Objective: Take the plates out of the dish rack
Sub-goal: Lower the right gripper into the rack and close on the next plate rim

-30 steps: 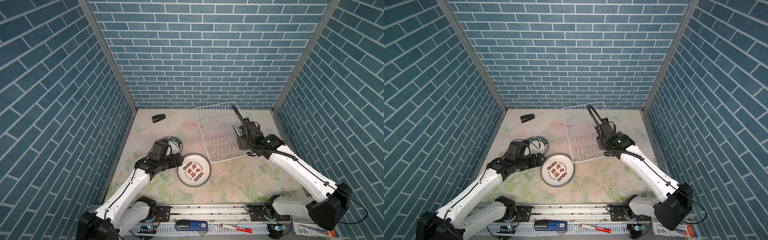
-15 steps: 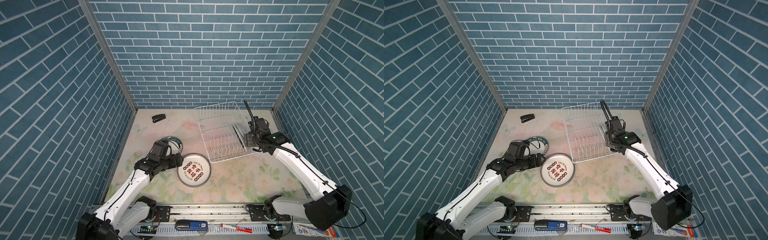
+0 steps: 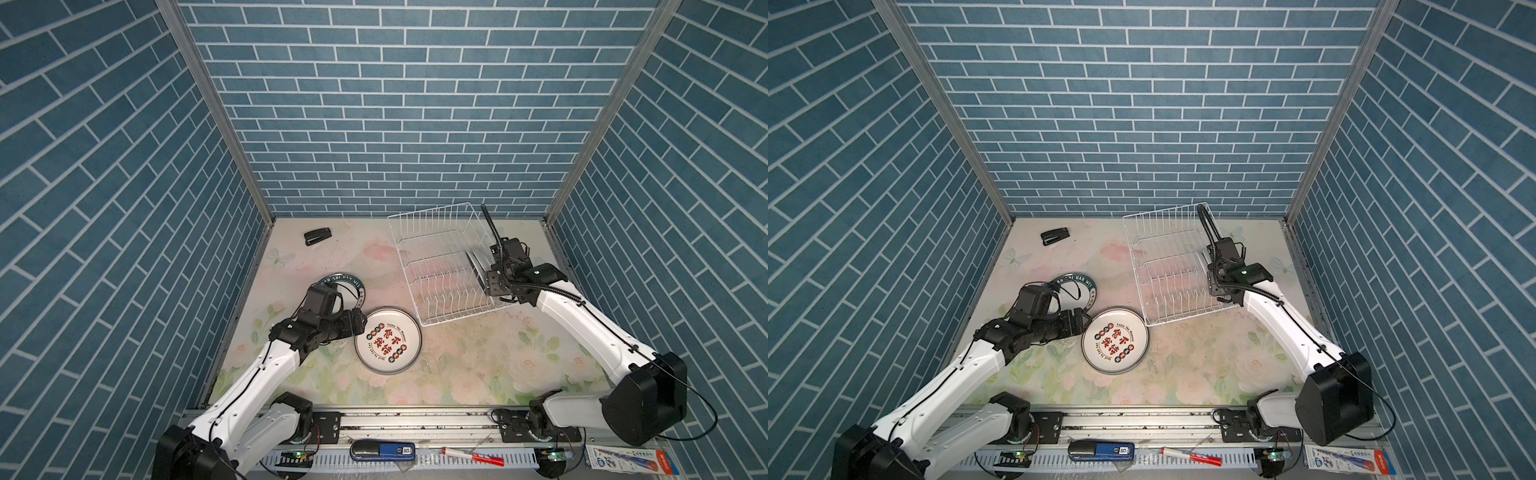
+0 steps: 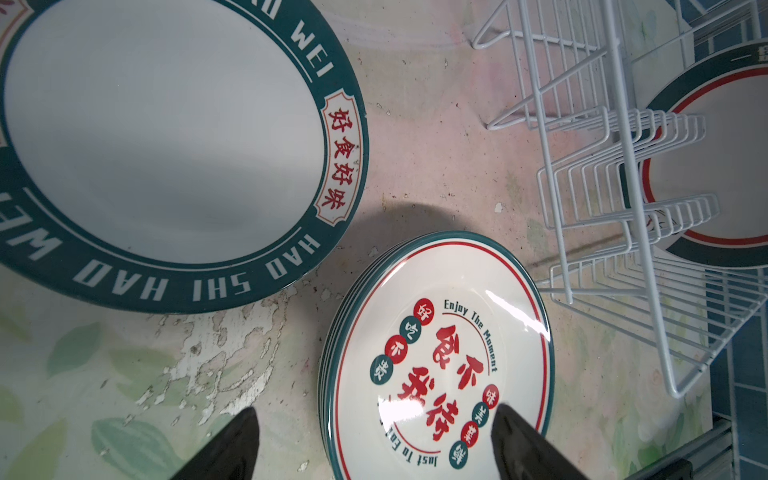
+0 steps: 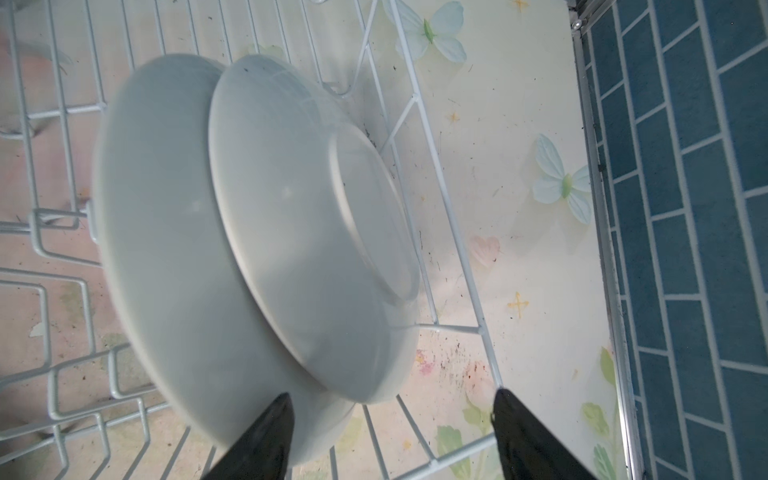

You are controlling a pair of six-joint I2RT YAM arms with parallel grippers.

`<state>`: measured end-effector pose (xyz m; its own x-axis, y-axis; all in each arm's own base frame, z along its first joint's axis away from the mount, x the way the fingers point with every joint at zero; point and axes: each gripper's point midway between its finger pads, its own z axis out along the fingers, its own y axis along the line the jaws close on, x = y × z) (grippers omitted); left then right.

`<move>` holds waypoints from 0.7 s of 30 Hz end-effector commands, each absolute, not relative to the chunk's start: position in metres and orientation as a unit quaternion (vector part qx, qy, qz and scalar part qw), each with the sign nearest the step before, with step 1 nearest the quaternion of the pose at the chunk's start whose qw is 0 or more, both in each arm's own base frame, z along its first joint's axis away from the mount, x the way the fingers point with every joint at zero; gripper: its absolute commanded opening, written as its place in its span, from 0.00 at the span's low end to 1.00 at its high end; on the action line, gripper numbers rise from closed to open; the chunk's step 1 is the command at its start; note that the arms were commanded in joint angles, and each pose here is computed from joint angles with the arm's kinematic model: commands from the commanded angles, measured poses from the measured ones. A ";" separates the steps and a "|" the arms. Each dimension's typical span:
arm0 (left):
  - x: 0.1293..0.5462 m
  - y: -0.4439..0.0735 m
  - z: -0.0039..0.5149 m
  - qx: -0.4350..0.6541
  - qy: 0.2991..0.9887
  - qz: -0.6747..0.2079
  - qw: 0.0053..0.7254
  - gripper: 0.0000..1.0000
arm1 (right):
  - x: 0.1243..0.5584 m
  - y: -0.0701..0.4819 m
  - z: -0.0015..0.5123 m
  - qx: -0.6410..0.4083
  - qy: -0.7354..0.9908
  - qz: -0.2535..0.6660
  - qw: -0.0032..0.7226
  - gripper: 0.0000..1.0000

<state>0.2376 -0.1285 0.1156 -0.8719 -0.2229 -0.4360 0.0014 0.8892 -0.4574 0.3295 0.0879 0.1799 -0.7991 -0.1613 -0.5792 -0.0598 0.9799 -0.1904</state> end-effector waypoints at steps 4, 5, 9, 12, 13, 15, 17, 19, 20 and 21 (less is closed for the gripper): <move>0.235 -0.129 0.114 -0.047 0.941 -0.227 0.248 0.89 | 0.329 0.086 0.167 -0.046 0.948 -0.079 0.304 0.74; 0.235 -0.129 0.114 -0.047 0.941 -0.227 0.248 0.89 | 0.330 0.086 0.166 -0.047 0.948 -0.081 0.303 0.74; 0.234 -0.129 0.113 -0.048 0.941 -0.228 0.246 0.89 | 0.335 0.081 0.160 -0.042 0.949 -0.093 0.297 0.72; 0.234 -0.130 0.113 -0.048 0.940 -0.230 0.247 0.89 | 0.339 0.077 0.160 -0.036 0.947 -0.105 0.302 0.70; 0.234 -0.130 0.113 -0.048 0.940 -0.231 0.247 0.89 | 0.341 0.074 0.160 -0.032 0.946 -0.112 0.304 0.70; 0.234 -0.131 0.113 -0.048 0.939 -0.234 0.248 0.89 | 0.346 0.071 0.162 -0.025 0.943 -0.121 0.310 0.69; 0.234 -0.131 0.111 -0.048 0.939 -0.236 0.247 0.89 | 0.350 0.073 0.164 -0.022 0.941 -0.114 0.319 0.67; 0.235 -0.132 0.112 -0.048 0.938 -0.237 0.247 0.89 | 0.355 0.077 0.164 -0.020 0.939 -0.103 0.327 0.64; 0.234 -0.132 0.111 -0.048 0.939 -0.237 0.245 0.89 | 0.357 0.080 0.163 -0.023 0.940 -0.100 0.327 0.64; 0.234 -0.132 0.111 -0.048 0.939 -0.237 0.244 0.89 | 0.360 0.082 0.163 -0.024 0.940 -0.097 0.327 0.63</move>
